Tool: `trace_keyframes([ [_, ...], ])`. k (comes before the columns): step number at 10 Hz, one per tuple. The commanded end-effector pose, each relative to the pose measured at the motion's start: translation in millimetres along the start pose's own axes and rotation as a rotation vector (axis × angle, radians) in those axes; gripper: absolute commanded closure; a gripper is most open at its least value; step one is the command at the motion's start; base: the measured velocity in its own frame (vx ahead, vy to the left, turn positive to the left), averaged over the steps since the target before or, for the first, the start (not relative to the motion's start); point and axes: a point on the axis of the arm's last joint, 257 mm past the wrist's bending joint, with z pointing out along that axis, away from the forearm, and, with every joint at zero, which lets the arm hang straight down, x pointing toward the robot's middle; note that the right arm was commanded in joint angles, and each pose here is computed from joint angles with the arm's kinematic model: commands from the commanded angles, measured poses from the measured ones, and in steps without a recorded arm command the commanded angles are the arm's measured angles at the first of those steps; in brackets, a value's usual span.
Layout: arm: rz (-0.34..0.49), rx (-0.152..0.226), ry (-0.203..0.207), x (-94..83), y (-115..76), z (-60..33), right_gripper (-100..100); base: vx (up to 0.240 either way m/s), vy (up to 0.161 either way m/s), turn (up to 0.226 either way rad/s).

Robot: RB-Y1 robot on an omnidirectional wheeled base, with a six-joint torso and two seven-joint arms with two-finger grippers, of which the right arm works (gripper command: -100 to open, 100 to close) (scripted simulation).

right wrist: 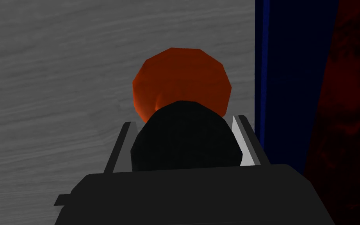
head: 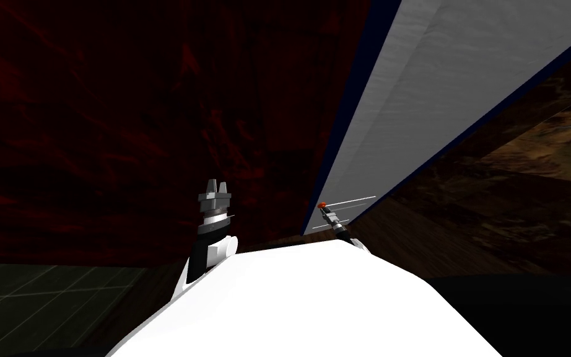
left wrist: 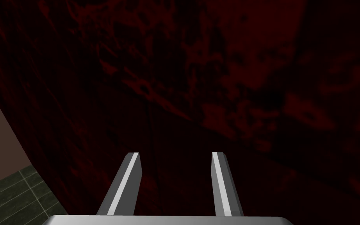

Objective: Pull the door open

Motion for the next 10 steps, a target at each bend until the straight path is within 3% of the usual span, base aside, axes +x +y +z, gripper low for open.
trace_keyframes([
  [1,0.053,0.005,-0.004,-0.1,0.1,0.5,100,-0.044,-0.016,0.049],
  [10,0.323,0.035,-0.037,-5.9,-2.7,7.6,100,-0.046,-0.024,0.056],
])
